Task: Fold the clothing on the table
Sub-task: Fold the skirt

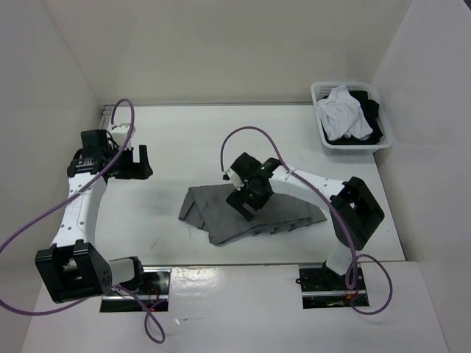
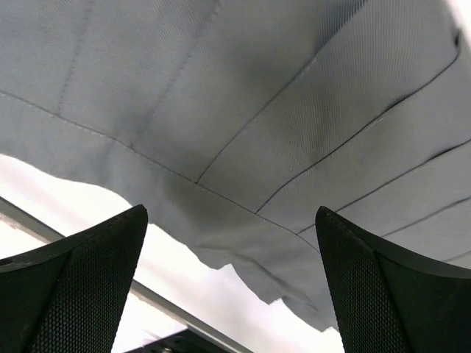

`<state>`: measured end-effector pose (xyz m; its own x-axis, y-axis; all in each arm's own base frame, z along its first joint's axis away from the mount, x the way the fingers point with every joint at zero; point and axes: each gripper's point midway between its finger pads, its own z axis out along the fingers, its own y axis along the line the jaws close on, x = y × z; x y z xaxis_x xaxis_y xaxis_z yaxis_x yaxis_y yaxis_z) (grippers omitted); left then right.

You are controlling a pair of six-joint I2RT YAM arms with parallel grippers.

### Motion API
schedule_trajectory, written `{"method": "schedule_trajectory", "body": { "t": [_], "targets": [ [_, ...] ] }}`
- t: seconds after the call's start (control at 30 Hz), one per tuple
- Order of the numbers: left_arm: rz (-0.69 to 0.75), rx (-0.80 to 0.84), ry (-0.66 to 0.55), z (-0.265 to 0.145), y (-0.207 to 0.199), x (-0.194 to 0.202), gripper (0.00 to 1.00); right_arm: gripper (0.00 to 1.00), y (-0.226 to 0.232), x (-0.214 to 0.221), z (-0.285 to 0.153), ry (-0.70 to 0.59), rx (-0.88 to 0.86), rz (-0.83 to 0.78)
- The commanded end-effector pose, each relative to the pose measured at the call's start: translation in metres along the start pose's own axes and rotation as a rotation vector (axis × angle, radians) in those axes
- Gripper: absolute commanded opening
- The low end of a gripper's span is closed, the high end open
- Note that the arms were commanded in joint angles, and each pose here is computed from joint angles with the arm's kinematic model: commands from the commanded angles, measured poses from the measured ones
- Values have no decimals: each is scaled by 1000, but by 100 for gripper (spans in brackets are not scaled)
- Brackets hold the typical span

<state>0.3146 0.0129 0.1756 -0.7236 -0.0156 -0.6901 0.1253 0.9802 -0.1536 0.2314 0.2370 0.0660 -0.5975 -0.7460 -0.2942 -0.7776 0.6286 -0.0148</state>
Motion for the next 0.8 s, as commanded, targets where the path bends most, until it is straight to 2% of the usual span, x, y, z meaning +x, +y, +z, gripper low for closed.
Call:
{"method": "schedule_trajectory", "body": {
  "t": [0.0,0.27,0.53,0.7,0.77],
  "targets": [
    [1,-9,-39,-5,0,-7,100,99,1,14,6,39,-53,84],
    [-12,-27,-27,-1,4,-3,100,99,-20,24,35,86,-104,203],
    [-13,-37,-26,-1,6,-3,100,99,-31,14,72,122,-134,278],
    [-7,-39,-43,-3,5,-7,100,99,-56,-6,91,119,-28,279],
    [-3,-40,-53,-6,5,-8,100,99,-69,-23,84,90,20,264]
  ]
}}
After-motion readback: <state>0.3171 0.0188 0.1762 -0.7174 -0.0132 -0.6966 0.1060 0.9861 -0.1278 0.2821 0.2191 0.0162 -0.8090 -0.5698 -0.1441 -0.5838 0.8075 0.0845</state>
